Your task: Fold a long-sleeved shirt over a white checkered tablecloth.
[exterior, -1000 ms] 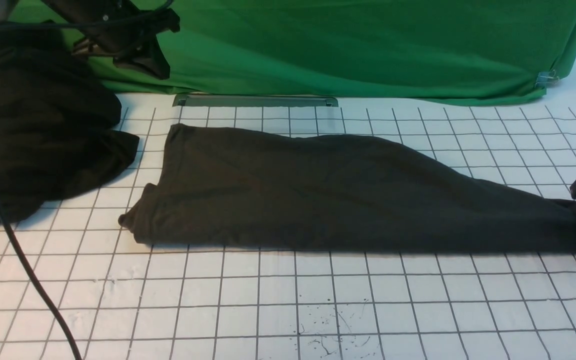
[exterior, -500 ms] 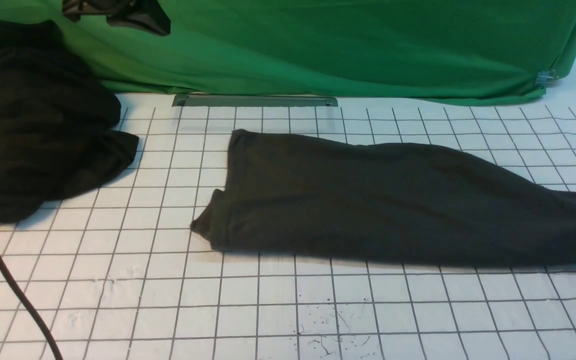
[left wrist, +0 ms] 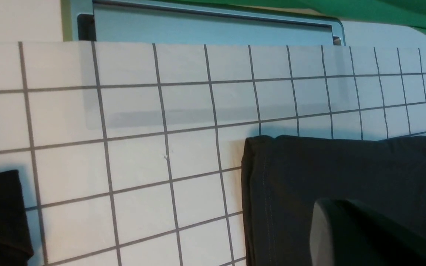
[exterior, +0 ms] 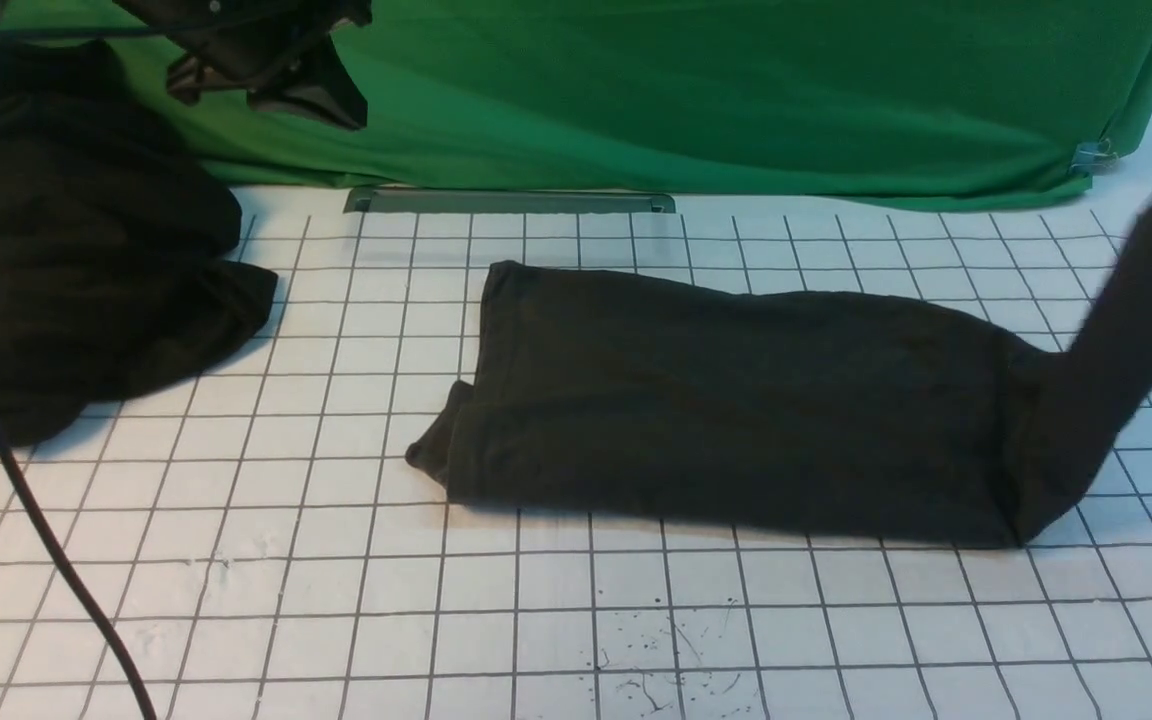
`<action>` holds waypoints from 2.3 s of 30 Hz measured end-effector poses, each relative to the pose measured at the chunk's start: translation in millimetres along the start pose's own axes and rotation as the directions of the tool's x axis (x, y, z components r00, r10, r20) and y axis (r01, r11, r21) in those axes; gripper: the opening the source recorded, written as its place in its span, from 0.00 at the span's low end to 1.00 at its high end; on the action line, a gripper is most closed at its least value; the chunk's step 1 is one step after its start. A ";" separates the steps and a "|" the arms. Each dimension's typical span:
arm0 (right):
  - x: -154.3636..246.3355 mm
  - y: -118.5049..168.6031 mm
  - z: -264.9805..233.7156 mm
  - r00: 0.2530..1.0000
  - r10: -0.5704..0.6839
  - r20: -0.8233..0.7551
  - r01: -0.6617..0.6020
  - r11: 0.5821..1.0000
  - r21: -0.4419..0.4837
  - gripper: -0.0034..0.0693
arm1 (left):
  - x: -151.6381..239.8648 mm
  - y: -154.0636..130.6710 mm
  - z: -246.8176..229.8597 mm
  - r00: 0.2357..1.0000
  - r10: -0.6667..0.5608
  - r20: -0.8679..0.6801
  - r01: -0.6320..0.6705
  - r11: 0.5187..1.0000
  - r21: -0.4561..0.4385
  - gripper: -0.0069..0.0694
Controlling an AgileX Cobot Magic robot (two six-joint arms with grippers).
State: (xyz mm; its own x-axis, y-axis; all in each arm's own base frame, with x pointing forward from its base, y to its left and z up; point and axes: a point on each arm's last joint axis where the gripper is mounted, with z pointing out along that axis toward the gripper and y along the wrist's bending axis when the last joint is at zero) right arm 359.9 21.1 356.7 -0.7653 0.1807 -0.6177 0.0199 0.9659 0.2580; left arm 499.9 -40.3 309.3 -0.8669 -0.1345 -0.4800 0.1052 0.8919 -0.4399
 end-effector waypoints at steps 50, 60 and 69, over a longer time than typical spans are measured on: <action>76.1 56.4 77.2 0.810 -0.278 -0.516 0.275 0.958 -0.084 0.05 | 72.4 -74.8 64.6 0.966 0.136 -0.219 -0.102 0.982 0.160 0.09; 113.9 39.9 98.5 0.768 -0.273 -0.579 0.282 0.956 -0.076 0.04 | 112.0 -47.5 145.9 0.910 0.089 -0.405 -0.114 0.993 -0.039 0.09; 113.8 39.4 98.3 0.766 -0.283 -0.577 0.292 0.953 -0.081 0.05 | 87.7 -74.3 78.7 0.948 0.111 -0.297 -0.134 0.989 -0.058 0.09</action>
State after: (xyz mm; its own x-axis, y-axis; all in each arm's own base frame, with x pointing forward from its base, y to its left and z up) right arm 336.9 98.0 223.4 -0.9631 -0.2421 -0.1177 -0.2563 0.9584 0.1260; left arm 454.4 -152.3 240.1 -0.9552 0.1002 -0.2785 0.1922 0.9255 -0.3263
